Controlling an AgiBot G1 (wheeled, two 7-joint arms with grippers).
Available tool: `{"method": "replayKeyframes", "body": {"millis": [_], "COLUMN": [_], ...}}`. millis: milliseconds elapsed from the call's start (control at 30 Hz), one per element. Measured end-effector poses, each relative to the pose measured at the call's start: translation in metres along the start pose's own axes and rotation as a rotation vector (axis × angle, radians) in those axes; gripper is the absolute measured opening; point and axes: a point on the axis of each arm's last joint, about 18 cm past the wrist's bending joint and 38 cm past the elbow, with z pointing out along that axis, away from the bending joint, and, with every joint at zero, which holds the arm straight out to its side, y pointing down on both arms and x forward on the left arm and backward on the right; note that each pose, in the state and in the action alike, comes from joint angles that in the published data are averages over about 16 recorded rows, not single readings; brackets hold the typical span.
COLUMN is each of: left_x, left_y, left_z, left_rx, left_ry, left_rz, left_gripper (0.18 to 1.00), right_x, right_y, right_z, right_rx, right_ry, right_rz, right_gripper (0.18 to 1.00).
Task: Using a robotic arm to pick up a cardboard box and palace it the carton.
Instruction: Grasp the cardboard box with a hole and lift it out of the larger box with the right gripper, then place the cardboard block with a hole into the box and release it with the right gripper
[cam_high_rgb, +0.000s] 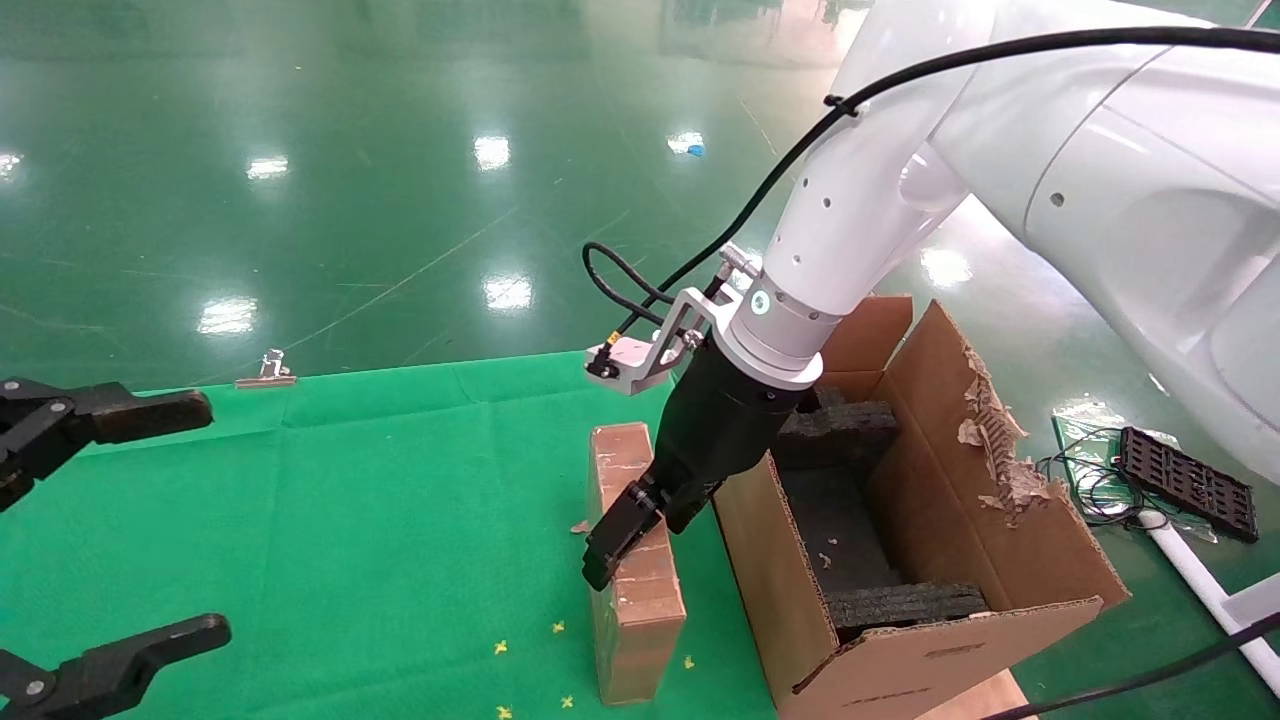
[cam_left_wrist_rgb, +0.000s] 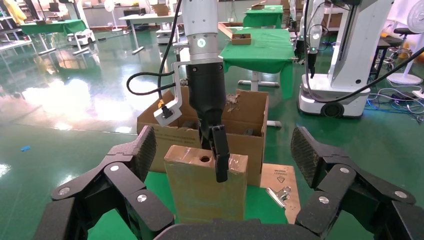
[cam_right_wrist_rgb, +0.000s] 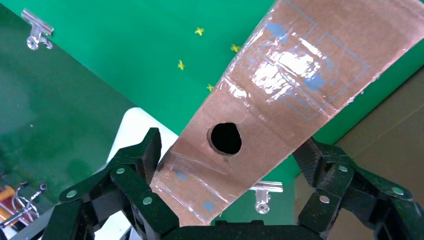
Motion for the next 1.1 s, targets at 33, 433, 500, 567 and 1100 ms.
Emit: {"method": "replayKeyframes", "body": {"millis": [33, 433, 500, 567, 1100], "left_x": [0.000, 0.000, 0.000, 0.000, 0.000], "left_y": [0.000, 0.000, 0.000, 0.000, 0.000], "left_z": [0.000, 0.000, 0.000, 0.000, 0.000], "left_rx": [0.000, 0.000, 0.000, 0.000, 0.000], "left_ry": [0.000, 0.000, 0.000, 0.000, 0.000], "left_rz": [0.000, 0.000, 0.000, 0.000, 0.000], "left_gripper": [0.993, 0.902, 0.868, 0.834, 0.480], "right_x": [0.000, 0.003, 0.004, 0.006, 0.036], "right_y": [0.000, 0.005, 0.007, 0.008, 0.001], "right_z": [0.000, 0.000, 0.000, -0.001, -0.106], "right_rx": [-0.003, -0.030, -0.036, -0.042, 0.198], "right_ry": [0.002, 0.023, 0.030, 0.037, 0.219], "right_rz": [-0.001, -0.011, -0.014, -0.020, -0.173], "right_gripper": [0.978, 0.851, 0.820, 0.783, 0.427]}}
